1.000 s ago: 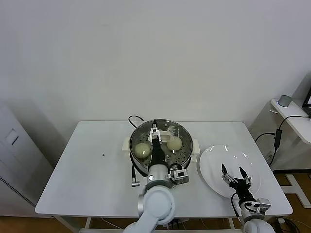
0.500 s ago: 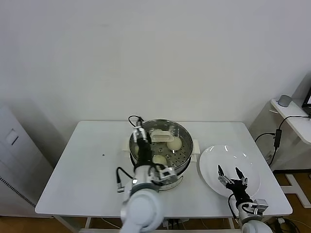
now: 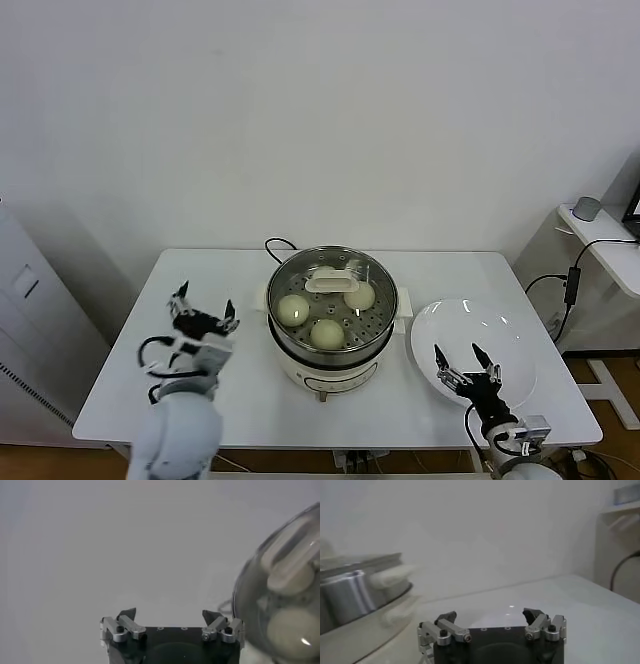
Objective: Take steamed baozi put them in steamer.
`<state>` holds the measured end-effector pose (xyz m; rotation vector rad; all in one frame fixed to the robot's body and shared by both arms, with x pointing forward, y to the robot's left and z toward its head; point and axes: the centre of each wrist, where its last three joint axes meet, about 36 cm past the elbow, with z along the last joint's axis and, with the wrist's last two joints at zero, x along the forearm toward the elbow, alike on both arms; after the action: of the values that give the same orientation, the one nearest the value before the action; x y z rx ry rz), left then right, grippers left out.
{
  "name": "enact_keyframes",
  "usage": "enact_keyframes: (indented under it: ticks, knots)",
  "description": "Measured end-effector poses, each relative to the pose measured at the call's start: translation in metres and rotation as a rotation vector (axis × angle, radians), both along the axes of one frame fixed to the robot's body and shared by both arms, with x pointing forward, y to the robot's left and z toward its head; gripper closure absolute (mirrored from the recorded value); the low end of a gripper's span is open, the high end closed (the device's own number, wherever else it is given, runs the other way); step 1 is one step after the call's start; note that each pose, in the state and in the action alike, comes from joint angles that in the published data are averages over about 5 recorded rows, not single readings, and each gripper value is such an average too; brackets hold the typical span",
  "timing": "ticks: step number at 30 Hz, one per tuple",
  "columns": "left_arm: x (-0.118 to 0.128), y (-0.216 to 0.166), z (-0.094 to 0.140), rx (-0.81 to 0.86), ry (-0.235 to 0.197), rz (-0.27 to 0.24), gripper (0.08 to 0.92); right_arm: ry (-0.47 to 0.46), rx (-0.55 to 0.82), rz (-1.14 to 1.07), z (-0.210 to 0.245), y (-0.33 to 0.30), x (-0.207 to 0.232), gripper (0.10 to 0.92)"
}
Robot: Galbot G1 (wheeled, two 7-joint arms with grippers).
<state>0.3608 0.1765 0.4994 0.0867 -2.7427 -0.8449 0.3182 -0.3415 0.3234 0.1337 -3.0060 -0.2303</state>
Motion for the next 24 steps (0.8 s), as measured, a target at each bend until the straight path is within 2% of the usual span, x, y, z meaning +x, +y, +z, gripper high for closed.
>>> enact_keyframes:
  ticks: [3,7,10,13,18,24]
  knots:
    - [-0.007,0.016,-0.014,-0.091,-0.027,-0.037,0.177,0.004,-0.004,-0.001,0.005,0.004,-0.007,0.2]
    - [-0.018,0.03,-0.036,-0.167,-0.105,-0.08,0.177,0.011,0.0,-0.002,0.007,0.011,-0.016,0.2]
    - [-0.029,0.036,-0.052,-0.206,-0.162,-0.089,0.177,0.018,0.006,-0.004,0.008,0.016,-0.023,0.2]
    - [-0.042,0.04,-0.065,-0.242,-0.197,-0.087,0.177,0.029,0.006,-0.004,0.009,0.021,-0.031,0.2]
    - [-0.064,0.044,-0.081,-0.29,-0.205,-0.075,0.177,0.049,-0.004,-0.007,0.012,0.025,-0.043,0.2]
    - [-0.087,0.043,-0.091,-0.335,-0.161,-0.054,0.177,0.059,-0.014,-0.007,0.019,0.029,-0.051,0.2]
